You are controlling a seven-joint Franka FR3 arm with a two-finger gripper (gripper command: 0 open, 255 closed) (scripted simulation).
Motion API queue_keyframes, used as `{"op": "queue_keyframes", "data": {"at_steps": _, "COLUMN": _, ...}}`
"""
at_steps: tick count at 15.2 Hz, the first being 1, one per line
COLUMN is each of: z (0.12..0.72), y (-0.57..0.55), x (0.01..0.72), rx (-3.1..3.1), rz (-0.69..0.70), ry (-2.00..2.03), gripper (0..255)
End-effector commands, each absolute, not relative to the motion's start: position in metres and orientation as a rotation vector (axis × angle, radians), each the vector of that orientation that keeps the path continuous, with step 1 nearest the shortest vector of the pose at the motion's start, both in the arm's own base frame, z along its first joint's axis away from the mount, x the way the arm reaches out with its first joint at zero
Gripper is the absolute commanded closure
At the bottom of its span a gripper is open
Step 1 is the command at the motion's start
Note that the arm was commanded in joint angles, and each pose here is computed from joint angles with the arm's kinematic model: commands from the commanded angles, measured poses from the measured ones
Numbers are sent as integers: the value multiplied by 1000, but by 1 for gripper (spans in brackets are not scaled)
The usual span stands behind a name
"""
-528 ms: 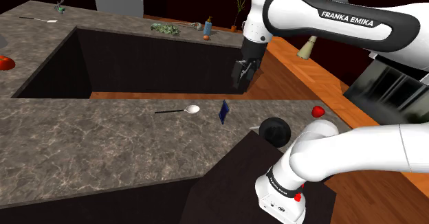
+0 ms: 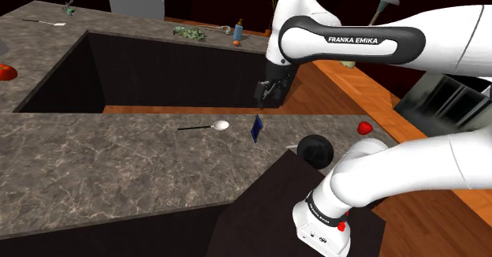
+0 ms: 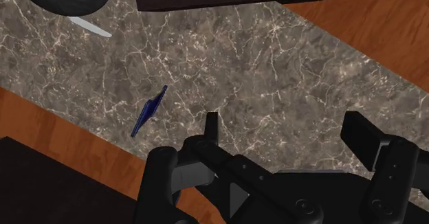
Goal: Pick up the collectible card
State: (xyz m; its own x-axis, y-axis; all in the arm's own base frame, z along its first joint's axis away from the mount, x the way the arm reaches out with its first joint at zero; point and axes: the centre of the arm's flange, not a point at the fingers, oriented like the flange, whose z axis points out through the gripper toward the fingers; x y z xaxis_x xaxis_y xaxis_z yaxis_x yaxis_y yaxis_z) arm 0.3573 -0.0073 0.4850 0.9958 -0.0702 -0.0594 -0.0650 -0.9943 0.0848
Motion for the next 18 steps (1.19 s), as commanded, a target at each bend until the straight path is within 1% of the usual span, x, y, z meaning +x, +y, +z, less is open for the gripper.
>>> {"op": "queue_keyframes", "data": {"at_steps": 1, "z": 467, "y": -17, "x": 369, "rx": 3040, "rz": -88, "ry": -149, "gripper": 0}}
{"op": "queue_keyframes", "data": {"at_steps": 18, "z": 298, "y": -124, "x": 458, "rx": 2883, "rz": -71, "ry": -511, "gripper": 0}}
